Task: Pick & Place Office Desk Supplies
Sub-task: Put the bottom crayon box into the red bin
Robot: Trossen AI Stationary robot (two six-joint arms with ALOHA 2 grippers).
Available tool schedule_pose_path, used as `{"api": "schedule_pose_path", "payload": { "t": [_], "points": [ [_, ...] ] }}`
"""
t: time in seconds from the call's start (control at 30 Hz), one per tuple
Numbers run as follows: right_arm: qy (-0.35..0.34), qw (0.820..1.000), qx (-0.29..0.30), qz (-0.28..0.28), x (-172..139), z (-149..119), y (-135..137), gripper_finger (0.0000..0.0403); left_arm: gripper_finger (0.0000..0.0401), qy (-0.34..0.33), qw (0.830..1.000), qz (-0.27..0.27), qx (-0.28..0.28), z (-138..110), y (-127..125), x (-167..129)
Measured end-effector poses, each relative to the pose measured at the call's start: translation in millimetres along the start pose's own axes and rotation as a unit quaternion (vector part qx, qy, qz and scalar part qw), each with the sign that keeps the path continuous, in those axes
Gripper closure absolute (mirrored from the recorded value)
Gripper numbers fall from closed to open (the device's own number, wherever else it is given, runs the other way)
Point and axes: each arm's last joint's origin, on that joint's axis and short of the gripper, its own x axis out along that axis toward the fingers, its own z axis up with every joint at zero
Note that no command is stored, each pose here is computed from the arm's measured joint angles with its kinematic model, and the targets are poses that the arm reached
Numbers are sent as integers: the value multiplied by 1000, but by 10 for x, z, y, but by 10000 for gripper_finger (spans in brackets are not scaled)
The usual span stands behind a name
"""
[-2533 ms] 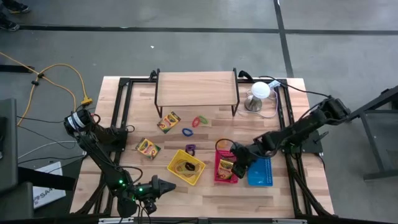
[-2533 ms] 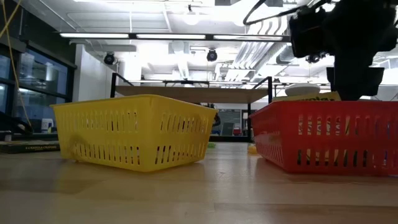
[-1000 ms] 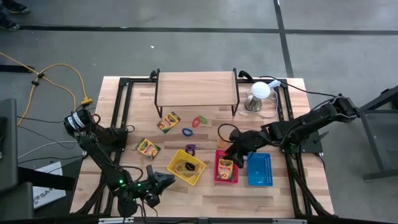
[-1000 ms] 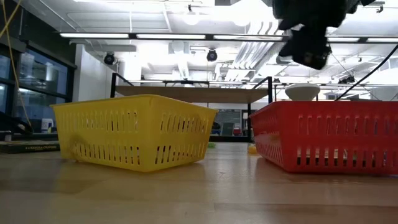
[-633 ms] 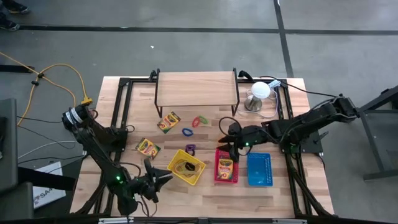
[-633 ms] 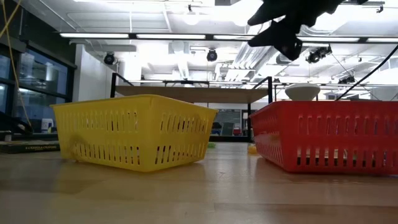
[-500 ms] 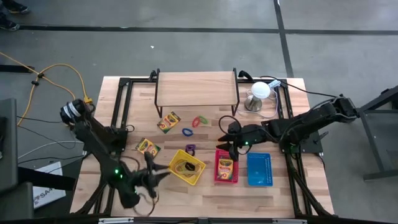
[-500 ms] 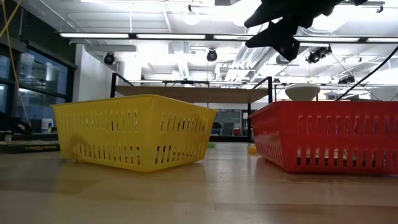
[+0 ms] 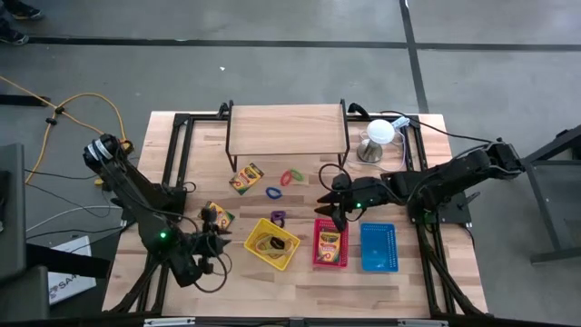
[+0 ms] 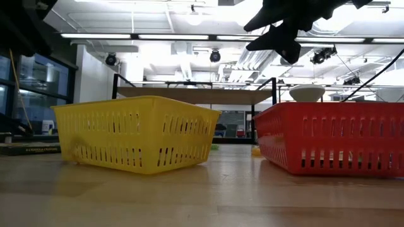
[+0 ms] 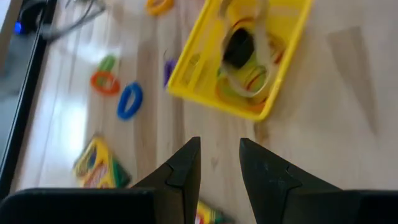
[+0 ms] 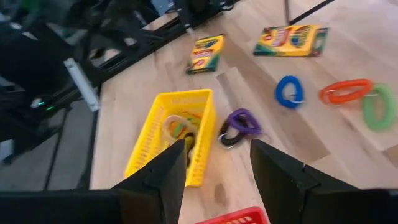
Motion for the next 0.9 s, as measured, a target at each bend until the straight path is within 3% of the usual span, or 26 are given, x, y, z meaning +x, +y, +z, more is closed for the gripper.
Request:
{"api": "schedule_pose_path", "payload": {
  "t": [0.2,0.47,0.7,0.9],
  "points": [
    [3,999,-10,36,26,9,35,236,297,54,997,-19,-48,-93,127,-97],
    [8,998,-53,12,138,-45,-11,236,297,92,991,-36,-85,-133,131,-105],
    [-10,996,-87,25,489,-48,-98,236,297,108,987,-17,-113,-156,174,-83],
    [9,992,-124,33,791,39,-207,236,297,174,970,13,-171,-262,256,-70]
  ]
}}
